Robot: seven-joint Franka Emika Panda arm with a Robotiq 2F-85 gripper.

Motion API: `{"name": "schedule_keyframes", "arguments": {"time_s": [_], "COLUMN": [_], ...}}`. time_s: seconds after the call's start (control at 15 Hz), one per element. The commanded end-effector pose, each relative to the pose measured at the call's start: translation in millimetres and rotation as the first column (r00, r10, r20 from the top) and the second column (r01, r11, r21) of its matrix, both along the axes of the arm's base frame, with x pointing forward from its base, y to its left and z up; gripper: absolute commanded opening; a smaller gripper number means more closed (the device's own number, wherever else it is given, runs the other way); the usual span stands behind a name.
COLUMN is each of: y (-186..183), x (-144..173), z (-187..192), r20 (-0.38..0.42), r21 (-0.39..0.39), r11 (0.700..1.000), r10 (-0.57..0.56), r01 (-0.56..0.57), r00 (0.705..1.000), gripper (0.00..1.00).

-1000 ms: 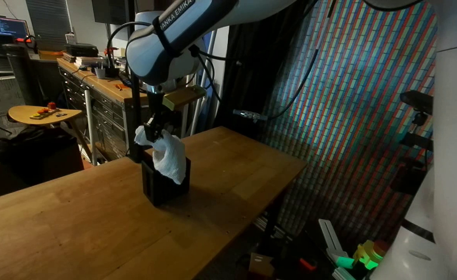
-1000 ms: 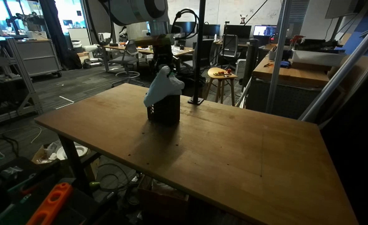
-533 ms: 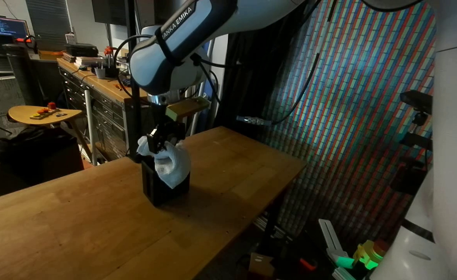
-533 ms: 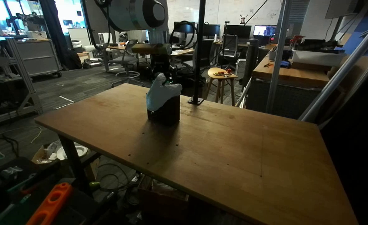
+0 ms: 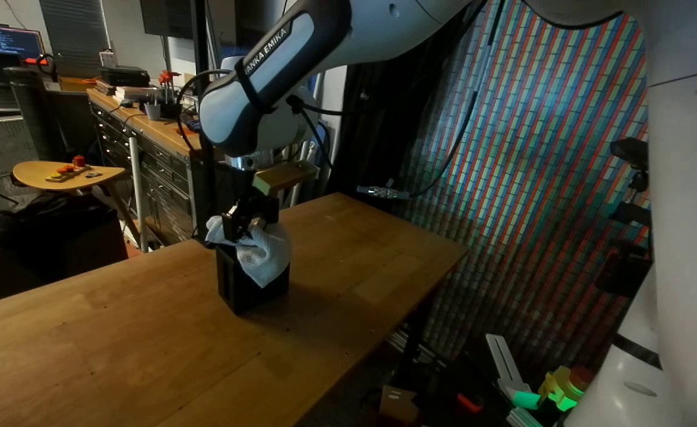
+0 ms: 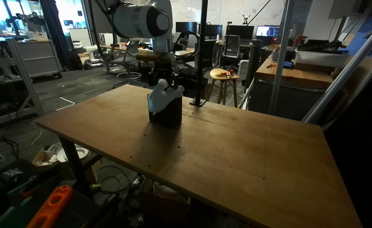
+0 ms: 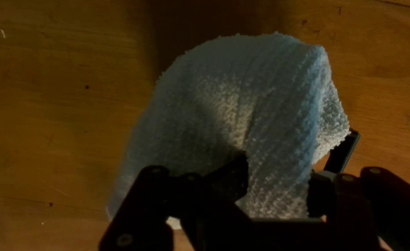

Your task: Put the towel in the box

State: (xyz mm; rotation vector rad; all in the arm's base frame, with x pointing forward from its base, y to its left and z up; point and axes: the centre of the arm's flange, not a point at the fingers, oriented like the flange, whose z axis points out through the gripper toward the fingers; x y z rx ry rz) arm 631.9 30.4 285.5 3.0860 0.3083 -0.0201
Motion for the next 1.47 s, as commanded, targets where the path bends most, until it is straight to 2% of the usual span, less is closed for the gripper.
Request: {"name": "schedule_keyframes", "arguments": {"time_s": [0.0, 0.4, 1.07, 1.4], "y": [-3.0, -4.1, 12.2, 9.2], "x": [9.5, 7.9, 4.3, 1.0], "z": [-5.9, -27.7, -77.5, -74.0], "r20": [0.023, -0.012, -0.092, -0.094], "r21": [0.039, 0.068, 0.207, 0.236], "r11": [0.999, 0.997, 0.973, 0.967], "r10": [0.018, 0.038, 0.125, 0.125], "r01": [-0.019, -0.038, -0.104, -0.1], "r00": [1.0, 0.999, 0.988, 0.988], "gripper": [0.03, 0.03, 0.03, 0.03]}}
